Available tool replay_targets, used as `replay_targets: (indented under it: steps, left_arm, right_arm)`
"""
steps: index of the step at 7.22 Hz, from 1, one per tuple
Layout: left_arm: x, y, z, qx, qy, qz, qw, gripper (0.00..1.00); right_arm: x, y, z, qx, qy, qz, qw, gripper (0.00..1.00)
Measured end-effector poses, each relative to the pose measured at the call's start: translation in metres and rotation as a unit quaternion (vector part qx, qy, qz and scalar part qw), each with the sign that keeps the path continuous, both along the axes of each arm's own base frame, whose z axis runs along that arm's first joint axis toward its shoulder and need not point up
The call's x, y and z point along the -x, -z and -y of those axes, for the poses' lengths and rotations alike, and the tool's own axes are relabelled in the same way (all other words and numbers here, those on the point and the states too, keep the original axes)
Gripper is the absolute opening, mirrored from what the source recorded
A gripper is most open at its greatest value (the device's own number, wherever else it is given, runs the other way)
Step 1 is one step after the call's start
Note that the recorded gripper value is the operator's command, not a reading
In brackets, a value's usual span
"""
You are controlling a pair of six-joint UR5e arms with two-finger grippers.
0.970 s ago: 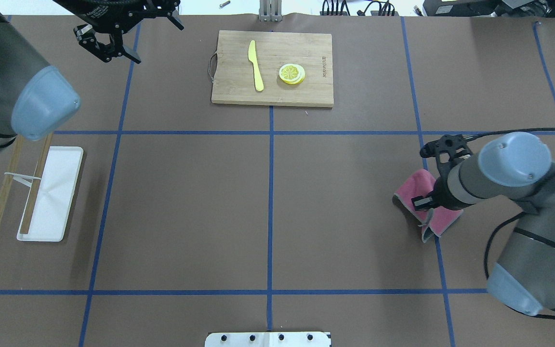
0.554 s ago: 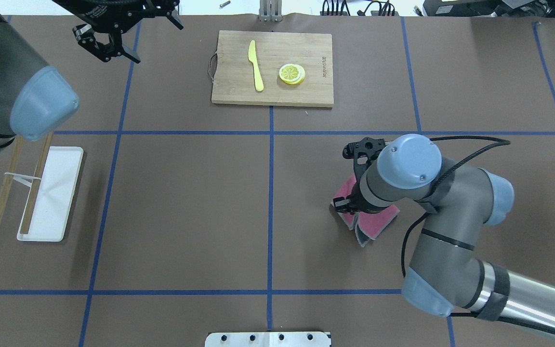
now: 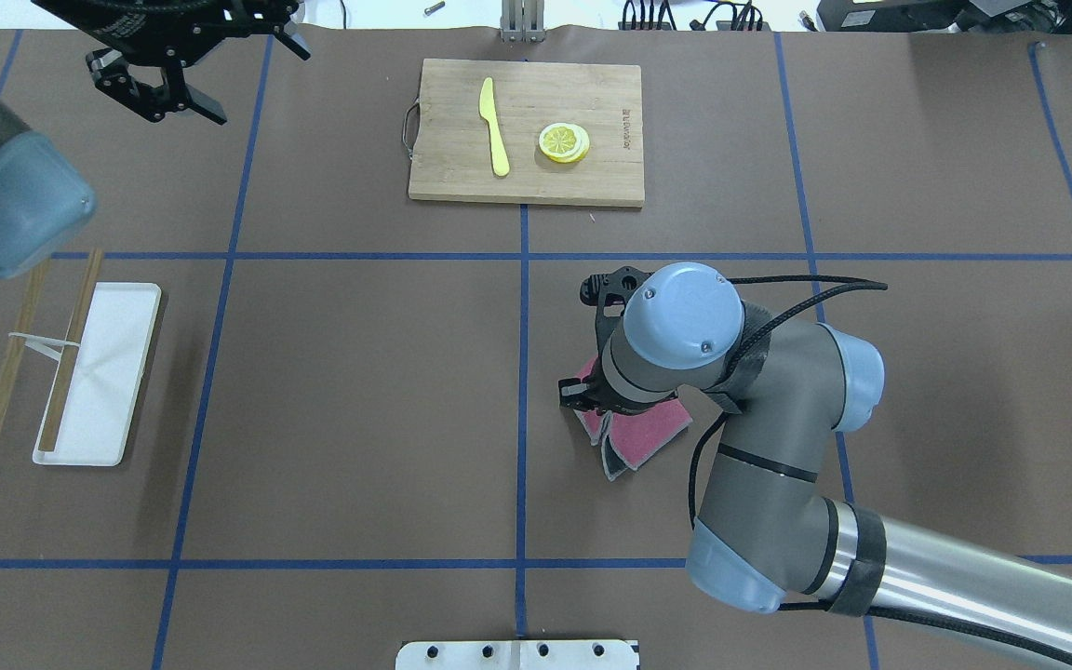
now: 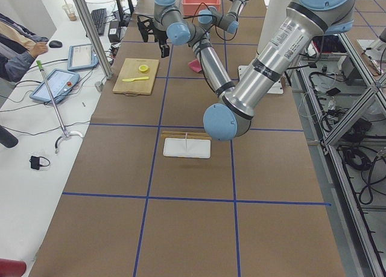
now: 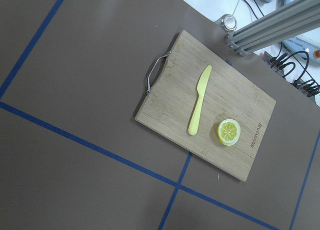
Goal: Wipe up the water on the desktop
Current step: 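Rub the cloth across the table surface with the right gripper, then carry the cloth with the right gripper over the pink bin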
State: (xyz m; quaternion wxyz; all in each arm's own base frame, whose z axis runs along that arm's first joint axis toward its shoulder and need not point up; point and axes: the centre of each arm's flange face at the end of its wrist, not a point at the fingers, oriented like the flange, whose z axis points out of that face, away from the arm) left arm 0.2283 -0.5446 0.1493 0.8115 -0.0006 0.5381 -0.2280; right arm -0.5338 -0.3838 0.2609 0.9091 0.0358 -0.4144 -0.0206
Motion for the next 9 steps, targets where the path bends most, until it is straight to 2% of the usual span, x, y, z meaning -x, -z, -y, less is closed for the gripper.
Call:
replay_targets:
  steps: [2, 5, 7, 9]
  left_arm:
    - [0.024, -0.045, 0.005, -0.045, -0.025, 0.038, 0.998, 0.98]
    - [0.094, -0.137, 0.012, -0.142, -0.075, 0.121, 0.9796, 0.98]
    - [0.139, -0.188, 0.007, -0.181, -0.101, 0.161, 0.965, 0.98]
    - [0.167, -0.227, -0.004, -0.194, -0.119, 0.184, 0.9562, 0.98]
  right_arm:
    - [-0.068, -0.034, 0.018, -0.01, 0.004, -0.007, 0.9999, 0.0]
    - [-0.2, -0.122, 0.01, -0.017, 0.018, -0.048, 0.9986, 0.0]
    - [-0.293, -0.172, 0.0, -0.012, 0.025, -0.072, 0.997, 0.0]
    - [-0.391, -0.22, -0.001, -0.014, 0.035, -0.084, 0.9957, 0.0]
